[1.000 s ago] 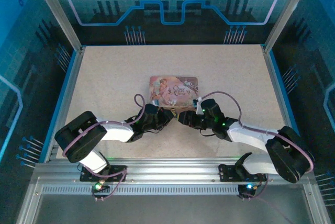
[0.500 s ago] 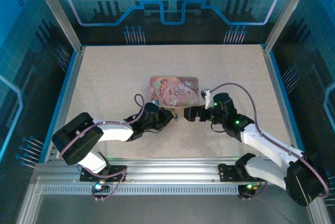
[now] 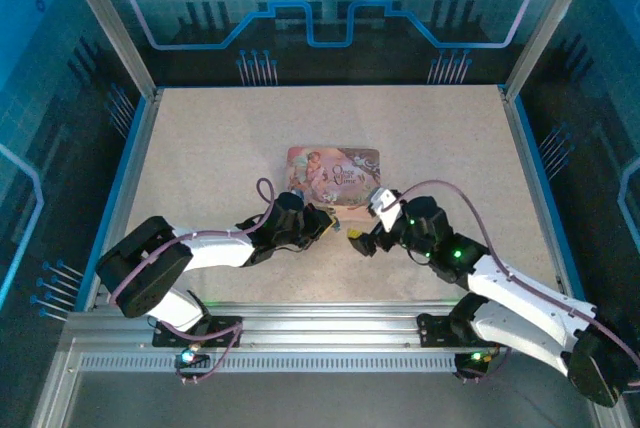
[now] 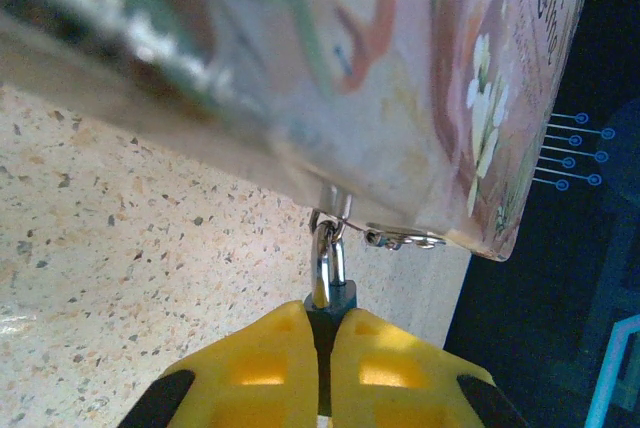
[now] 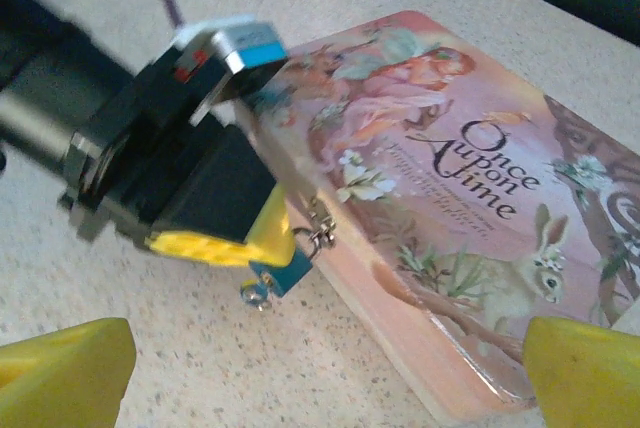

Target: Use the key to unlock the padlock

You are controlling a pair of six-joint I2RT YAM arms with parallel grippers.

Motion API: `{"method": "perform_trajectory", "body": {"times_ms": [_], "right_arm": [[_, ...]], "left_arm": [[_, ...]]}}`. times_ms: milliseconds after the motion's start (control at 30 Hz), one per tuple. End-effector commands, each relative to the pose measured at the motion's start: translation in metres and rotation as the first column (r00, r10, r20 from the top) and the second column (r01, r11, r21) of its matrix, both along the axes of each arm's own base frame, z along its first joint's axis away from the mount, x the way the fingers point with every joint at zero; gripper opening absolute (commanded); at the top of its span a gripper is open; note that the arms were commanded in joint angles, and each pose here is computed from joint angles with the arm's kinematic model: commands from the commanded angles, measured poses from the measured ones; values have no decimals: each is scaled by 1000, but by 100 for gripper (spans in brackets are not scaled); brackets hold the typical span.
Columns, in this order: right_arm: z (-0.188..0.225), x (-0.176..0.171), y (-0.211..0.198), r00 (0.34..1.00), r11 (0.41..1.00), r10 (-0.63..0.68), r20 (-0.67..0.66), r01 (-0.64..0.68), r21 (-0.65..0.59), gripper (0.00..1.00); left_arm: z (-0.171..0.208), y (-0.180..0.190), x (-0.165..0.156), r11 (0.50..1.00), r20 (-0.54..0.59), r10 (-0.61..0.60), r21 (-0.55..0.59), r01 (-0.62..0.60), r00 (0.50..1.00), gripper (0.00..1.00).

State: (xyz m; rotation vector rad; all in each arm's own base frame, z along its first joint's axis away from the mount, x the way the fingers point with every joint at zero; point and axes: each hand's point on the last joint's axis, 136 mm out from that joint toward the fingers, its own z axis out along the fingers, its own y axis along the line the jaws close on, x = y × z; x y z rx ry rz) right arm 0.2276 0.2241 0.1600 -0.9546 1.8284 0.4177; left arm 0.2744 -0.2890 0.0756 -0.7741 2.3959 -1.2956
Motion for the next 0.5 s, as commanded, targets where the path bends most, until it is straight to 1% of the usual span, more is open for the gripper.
{"method": "perform_trajectory", "body": {"times_ms": [0, 133, 267, 367, 467], "right_arm": [[-7, 0, 1, 976, 976, 88, 201, -44, -214, 100], [-15, -2, 9, 942, 943, 160, 296, -57, -329, 100], [-18, -3, 17, 913, 929, 206, 351, -71, -363, 99], [-29, -5, 23, 905, 905, 250, 345, -92, -414, 96], [-39, -6, 29, 910, 891, 270, 314, -113, -439, 91]], "left_arm": [[30, -11, 5, 997, 33, -25, -70, 27, 999, 0], [31, -10, 6, 997, 27, -20, -80, 22, 999, 0], [35, -13, 7, 996, 26, -19, -92, 22, 999, 0], [36, -13, 8, 995, 22, -17, -99, 19, 1000, 0], [38, -14, 8, 994, 16, -15, -109, 16, 1000, 0]]}}
